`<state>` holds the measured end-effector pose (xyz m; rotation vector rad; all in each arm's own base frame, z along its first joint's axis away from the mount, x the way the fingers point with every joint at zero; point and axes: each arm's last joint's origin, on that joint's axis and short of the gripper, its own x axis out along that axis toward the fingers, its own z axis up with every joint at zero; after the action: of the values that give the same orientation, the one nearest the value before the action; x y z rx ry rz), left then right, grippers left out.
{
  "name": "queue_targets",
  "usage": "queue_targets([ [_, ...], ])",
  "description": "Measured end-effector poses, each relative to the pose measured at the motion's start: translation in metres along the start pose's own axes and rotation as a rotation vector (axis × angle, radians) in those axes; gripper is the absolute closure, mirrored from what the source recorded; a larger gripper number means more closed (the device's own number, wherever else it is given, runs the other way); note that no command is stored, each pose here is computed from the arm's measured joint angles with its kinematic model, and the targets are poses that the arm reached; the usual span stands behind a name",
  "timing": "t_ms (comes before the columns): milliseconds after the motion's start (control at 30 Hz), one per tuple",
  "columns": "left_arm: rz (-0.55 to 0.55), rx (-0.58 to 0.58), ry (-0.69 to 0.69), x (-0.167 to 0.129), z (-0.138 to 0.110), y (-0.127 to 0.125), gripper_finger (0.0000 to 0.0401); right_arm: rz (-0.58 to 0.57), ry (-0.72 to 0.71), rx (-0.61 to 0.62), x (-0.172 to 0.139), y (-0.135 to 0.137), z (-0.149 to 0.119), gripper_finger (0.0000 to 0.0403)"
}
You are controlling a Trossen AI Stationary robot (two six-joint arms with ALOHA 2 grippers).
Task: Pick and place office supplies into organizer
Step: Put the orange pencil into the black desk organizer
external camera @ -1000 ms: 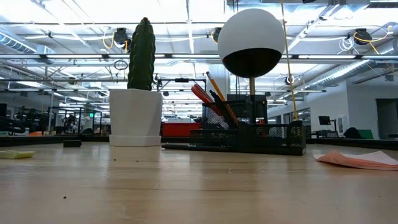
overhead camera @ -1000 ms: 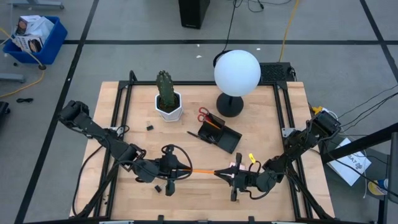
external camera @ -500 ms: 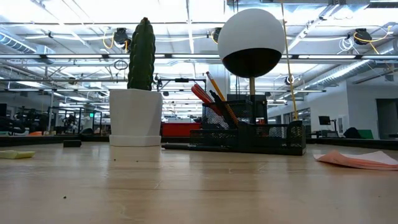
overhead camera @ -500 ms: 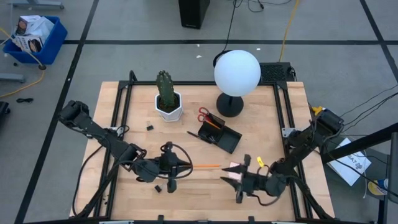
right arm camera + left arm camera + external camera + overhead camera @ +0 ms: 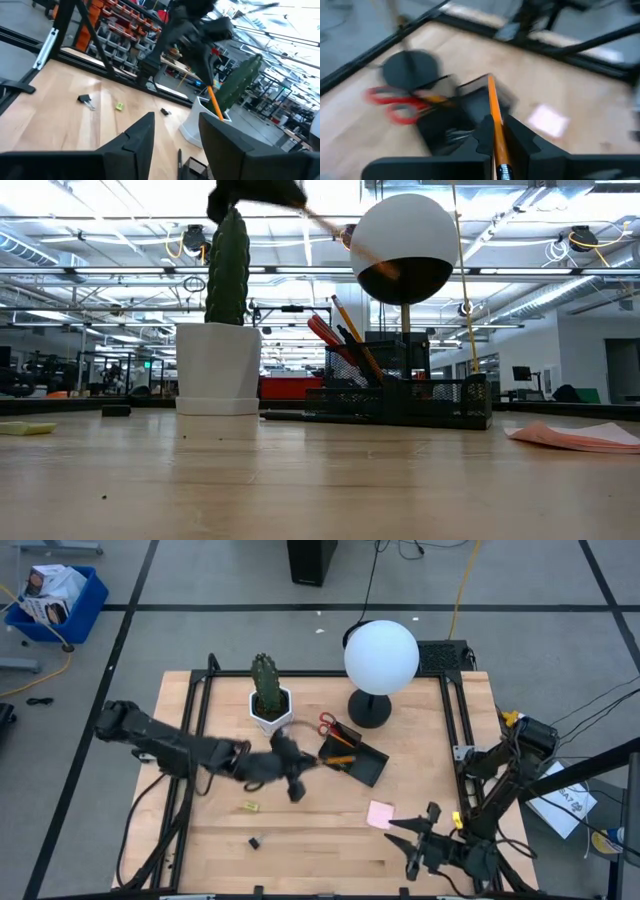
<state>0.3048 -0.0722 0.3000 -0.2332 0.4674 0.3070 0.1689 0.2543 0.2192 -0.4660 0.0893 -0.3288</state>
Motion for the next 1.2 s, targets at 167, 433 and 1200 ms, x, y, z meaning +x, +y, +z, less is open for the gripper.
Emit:
queue_targets([
  [167, 0.007, -0.039, 0.057, 0.003, 0.037, 0.031, 0.0379, 0.002, 0.006, -0.014, -0.001, 0.001, -0.003, 0.0259],
  [433, -0.02, -0.079, 0.163, 0.012, 0.069, 0.069, 0.0376, 0.004, 0.007, -0.015, -0.001, 0.002, -0.004, 0.0261],
  [1200, 0.002, -0.04, 0.396, 0.105, 0.083, 0.081, 0.0355, 0.012, 0.013, 0.007, -0.001, 0.003, -0.007, 0.0269],
])
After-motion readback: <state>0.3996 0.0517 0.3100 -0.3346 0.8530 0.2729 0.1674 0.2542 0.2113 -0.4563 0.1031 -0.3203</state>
